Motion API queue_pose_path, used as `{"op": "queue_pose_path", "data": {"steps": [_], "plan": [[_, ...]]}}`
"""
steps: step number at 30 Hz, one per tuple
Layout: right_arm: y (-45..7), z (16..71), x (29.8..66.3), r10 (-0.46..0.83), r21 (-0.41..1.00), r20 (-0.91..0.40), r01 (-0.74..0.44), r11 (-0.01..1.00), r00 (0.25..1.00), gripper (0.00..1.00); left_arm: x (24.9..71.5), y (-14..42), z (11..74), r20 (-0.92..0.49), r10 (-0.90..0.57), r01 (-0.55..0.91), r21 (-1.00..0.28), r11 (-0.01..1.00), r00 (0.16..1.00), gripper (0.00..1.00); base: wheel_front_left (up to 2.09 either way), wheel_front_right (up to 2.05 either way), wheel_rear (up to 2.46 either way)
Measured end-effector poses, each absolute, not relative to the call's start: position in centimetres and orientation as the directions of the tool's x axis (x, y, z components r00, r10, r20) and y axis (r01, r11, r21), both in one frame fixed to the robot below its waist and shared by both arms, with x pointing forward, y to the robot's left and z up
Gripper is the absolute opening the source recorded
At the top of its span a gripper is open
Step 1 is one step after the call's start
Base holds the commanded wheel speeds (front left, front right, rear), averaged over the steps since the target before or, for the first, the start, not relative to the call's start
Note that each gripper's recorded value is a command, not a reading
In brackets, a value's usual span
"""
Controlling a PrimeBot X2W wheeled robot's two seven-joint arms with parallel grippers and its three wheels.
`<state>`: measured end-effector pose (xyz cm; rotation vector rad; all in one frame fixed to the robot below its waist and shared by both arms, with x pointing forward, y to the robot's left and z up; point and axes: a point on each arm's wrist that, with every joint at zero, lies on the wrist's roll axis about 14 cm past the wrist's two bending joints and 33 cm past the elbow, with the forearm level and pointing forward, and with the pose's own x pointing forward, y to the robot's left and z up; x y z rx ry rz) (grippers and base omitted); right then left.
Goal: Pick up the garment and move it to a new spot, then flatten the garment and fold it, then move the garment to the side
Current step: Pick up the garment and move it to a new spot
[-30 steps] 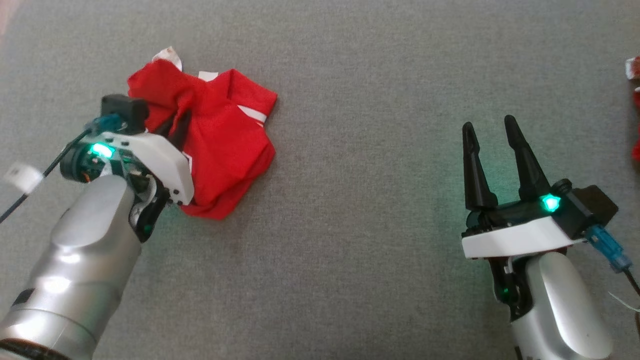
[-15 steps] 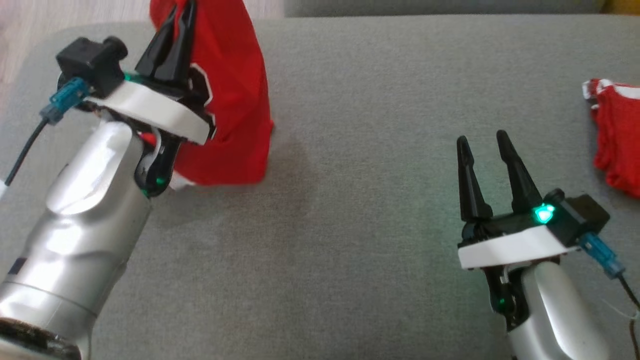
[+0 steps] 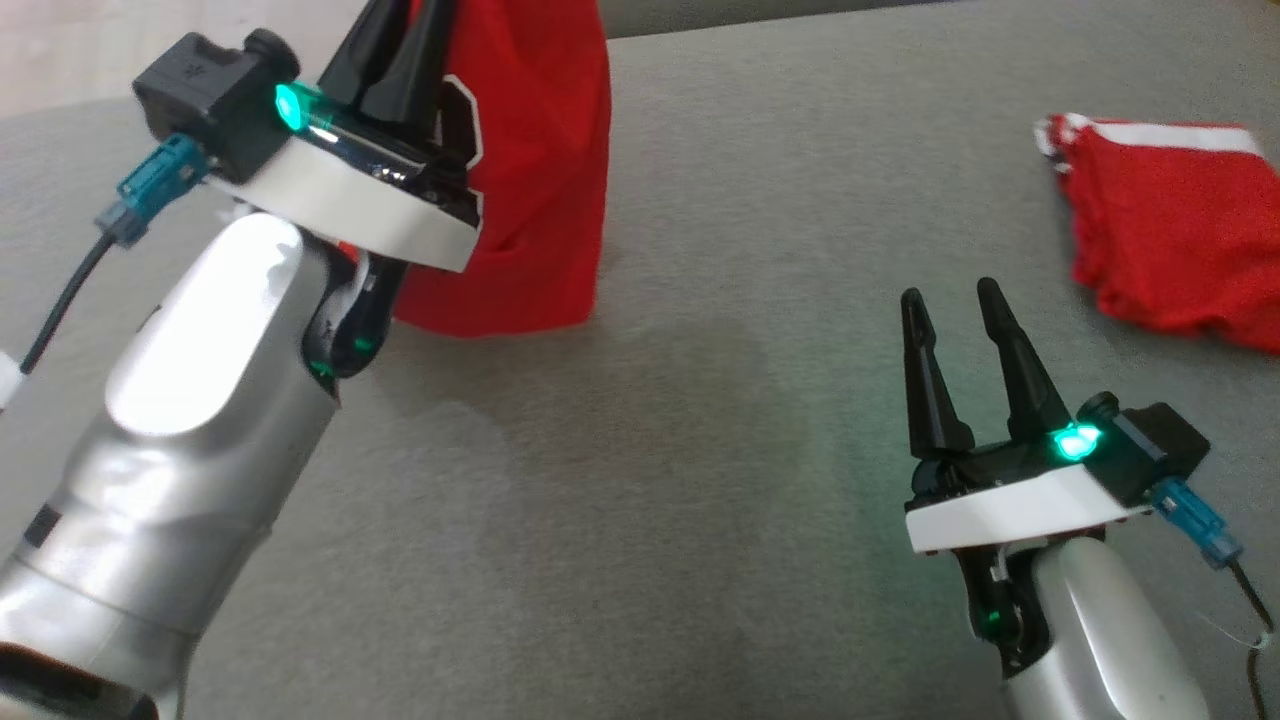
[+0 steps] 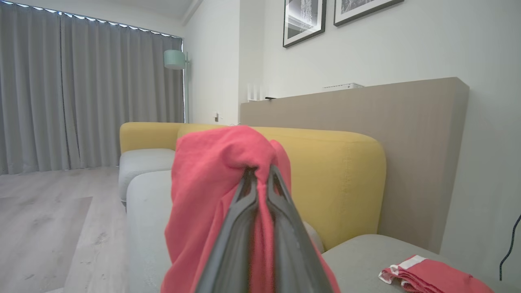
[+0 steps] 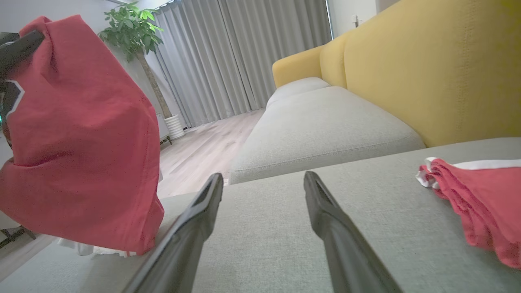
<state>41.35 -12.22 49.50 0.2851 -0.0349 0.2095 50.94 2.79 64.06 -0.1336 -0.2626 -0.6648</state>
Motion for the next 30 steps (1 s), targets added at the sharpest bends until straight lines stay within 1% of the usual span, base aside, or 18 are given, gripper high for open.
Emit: {"op": "queue_pose_path", "data": {"steps": [8, 9, 10, 12, 14, 17, 24, 27, 30], "plan": [[-15.4, 49.4, 40.2, 0.108, 0.279, 0.054, -0.119, 0.953, 0.993, 1.00, 50.7, -4.3, 63.1, 0.275, -0.680, 0.724, -0.098, 0.683, 0.680, 0.00, 0.00, 0.00, 0.00], [-15.7, 49.4, 40.0, 0.101, 0.278, 0.052, -0.111, 0.954, 0.994, 1.00, 50.7, -5.2, 62.8, 0.268, -0.690, 0.733, -0.108, 0.672, 0.672, 0.28, 0.00, 0.00, 0.00], [-15.9, 49.3, 39.9, 0.094, 0.279, 0.049, -0.104, 0.955, 0.994, 1.00, 50.7, -6.2, 62.4, 0.260, -0.700, 0.741, -0.119, 0.661, 0.665, 1.00, 0.00, 0.00, 0.00], [-16.4, 49.1, 39.6, 0.081, 0.281, 0.041, -0.089, 0.956, 0.996, 1.00, 50.9, -7.5, 61.3, 0.235, -0.714, 0.749, -0.129, 0.650, 0.660, 1.00, 0.00, 0.00, 0.00], [-16.8, 49.0, 39.5, 0.069, 0.279, 0.036, -0.076, 0.957, 0.997, 1.00, 51.4, -8.1, 60.2, 0.210, -0.719, 0.747, -0.112, 0.656, 0.663, 1.00, 0.00, 0.00, 0.00], [-16.9, 49.0, 39.4, 0.064, 0.278, 0.035, -0.071, 0.958, 0.997, 1.00, 52.7, -7.1, 59.8, 0.204, -0.686, 0.712, -0.109, 0.694, 0.699, 1.00, 0.00, 0.00, 0.00], [-16.4, 49.2, 40.3, 0.080, 0.279, 0.047, -0.090, 0.956, 0.996, 1.00, 54.6, -0.6, 60.0, 0.212, -0.566, 0.595, -0.108, 0.796, 0.796, 1.00, 0.00, 0.00, 0.00], [-15.7, 49.1, 40.8, 0.100, 0.272, 0.048, -0.109, 0.956, 0.994, 1.00, 54.2, 2.9, 60.0, 0.229, -0.503, 0.535, -0.109, 0.838, 0.834, 1.00, 0.00, 0.00, 0.00], [-14.6, 49.1, 41.3, 0.134, 0.263, 0.050, -0.142, 0.954, 0.990, 1.00, 52.7, 6.0, 58.7, 0.211, -0.449, 0.478, -0.115, 0.871, 0.868, 1.00, 0.00, 0.00, 0.00]]}}
